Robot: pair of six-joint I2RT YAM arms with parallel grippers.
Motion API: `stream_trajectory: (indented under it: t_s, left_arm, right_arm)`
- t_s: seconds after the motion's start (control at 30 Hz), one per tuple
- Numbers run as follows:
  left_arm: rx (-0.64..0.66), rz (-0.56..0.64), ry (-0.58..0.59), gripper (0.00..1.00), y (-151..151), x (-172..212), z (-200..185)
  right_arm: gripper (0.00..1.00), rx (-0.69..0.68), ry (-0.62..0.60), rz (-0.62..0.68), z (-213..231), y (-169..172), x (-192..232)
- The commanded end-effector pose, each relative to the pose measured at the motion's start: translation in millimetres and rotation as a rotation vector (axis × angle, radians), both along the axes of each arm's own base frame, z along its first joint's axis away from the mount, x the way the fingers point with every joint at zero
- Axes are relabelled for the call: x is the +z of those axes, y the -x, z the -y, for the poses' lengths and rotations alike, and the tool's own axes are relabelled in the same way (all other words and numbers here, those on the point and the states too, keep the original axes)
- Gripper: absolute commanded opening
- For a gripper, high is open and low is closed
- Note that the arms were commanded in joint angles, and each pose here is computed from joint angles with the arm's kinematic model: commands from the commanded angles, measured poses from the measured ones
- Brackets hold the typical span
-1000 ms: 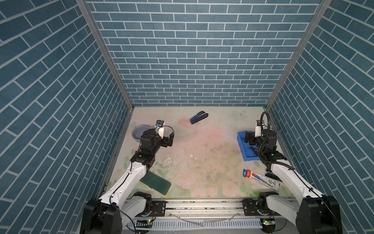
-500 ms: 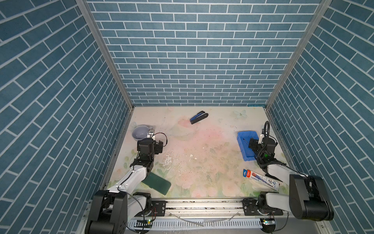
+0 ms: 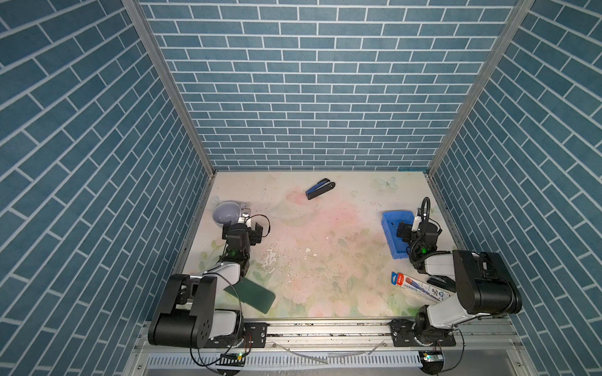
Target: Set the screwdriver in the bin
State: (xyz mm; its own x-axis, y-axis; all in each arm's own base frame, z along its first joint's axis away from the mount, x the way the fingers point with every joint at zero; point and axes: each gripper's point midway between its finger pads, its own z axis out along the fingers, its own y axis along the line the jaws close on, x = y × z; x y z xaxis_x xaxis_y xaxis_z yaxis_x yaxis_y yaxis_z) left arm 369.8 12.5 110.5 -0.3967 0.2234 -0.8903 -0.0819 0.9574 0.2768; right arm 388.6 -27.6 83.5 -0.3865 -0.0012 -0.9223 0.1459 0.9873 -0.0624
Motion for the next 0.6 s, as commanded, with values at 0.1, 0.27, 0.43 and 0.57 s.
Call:
stream_trajectory:
  t_s: [0.1,0.27,0.43,0.57]
  left_arm:
    - [-0.025,0.025,0.000,1.00,-5,8,2]
    - [-0.016,0.026,0.011,1.00,-4,9,1]
    - [-0.024,0.123,0.117,1.00,-9,17,9]
    - [-0.021,0.082,0.115,1.00,-20,-7,9]
  right_arm:
    - [0.99,0.023,-0.014,0.030,-3,-4,6]
    - [0.99,0.020,-0.021,0.028,-1,-5,6]
    - [0.99,0.013,-0.023,0.027,1,-5,6]
    - [0.99,0.012,-0.024,0.029,1,-5,6]
